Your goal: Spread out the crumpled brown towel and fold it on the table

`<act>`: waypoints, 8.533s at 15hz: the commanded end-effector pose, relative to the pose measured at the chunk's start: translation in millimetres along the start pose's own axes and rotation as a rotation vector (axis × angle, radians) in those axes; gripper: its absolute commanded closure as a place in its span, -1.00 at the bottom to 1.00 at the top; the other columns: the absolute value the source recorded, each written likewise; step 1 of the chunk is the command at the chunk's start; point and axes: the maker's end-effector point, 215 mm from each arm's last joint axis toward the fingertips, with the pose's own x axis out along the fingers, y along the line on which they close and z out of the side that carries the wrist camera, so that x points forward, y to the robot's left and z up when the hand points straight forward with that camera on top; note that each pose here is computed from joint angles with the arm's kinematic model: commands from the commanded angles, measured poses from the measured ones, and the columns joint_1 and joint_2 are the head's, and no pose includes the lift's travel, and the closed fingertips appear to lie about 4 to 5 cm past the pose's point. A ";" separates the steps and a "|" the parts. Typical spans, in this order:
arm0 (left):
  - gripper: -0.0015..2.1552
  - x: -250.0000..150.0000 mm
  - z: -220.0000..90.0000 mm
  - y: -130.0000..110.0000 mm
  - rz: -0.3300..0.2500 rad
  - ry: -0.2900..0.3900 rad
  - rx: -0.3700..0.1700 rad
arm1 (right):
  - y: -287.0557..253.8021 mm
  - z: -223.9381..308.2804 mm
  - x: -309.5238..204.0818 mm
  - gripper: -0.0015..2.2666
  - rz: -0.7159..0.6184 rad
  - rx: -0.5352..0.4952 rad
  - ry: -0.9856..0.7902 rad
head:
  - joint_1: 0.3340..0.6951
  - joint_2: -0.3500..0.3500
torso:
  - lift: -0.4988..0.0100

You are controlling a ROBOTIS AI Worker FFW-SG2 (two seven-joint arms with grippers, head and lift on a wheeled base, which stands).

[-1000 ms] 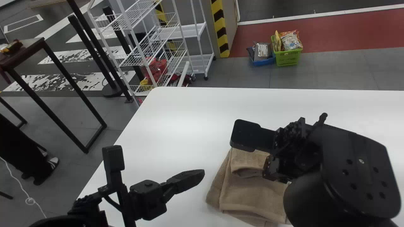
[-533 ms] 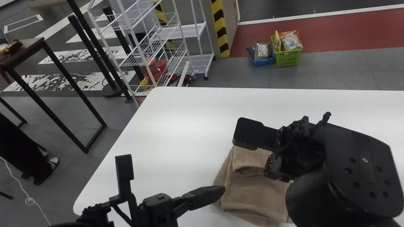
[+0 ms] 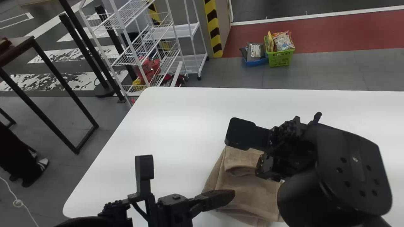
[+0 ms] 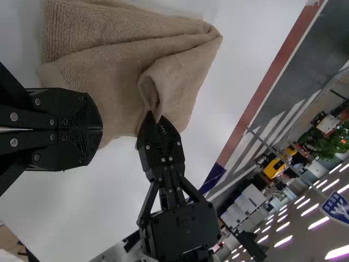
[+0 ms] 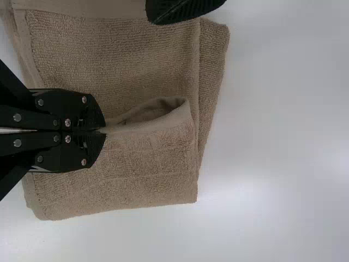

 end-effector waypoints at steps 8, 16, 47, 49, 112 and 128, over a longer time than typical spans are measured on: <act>0.81 23.6 -7.0 44.3 0.128 0.007 0.131 | -14.0 7.7 -16.3 0.20 -0.019 0.015 -0.043 | 1.00 0.88 | 0.46; 0.81 24.0 -4.9 46.4 0.142 0.003 0.153 | -18.0 21.4 -34.7 0.19 -0.049 0.047 -0.081 | 1.00 0.86 | 0.46; 0.81 26.5 14.7 50.3 0.169 -0.019 0.182 | 49.9 22.4 -19.2 0.19 0.048 0.145 -0.084 | 1.00 1.00 | 0.46; 0.81 28.3 14.4 47.5 0.164 -0.018 0.185 | 59.0 19.2 -10.7 0.19 0.071 0.132 -0.070 | 1.00 1.00 | 0.46; 0.80 41.8 18.9 32.5 0.155 -0.054 0.257 | -9.1 8.8 -71.3 0.29 0.025 0.381 -0.268 | 1.00 0.80 | 0.46; 0.81 37.4 23.4 34.0 0.158 -0.062 0.261 | -11.6 -35.4 -21.4 0.73 0.134 0.341 -0.263 | 1.00 0.69 | 0.46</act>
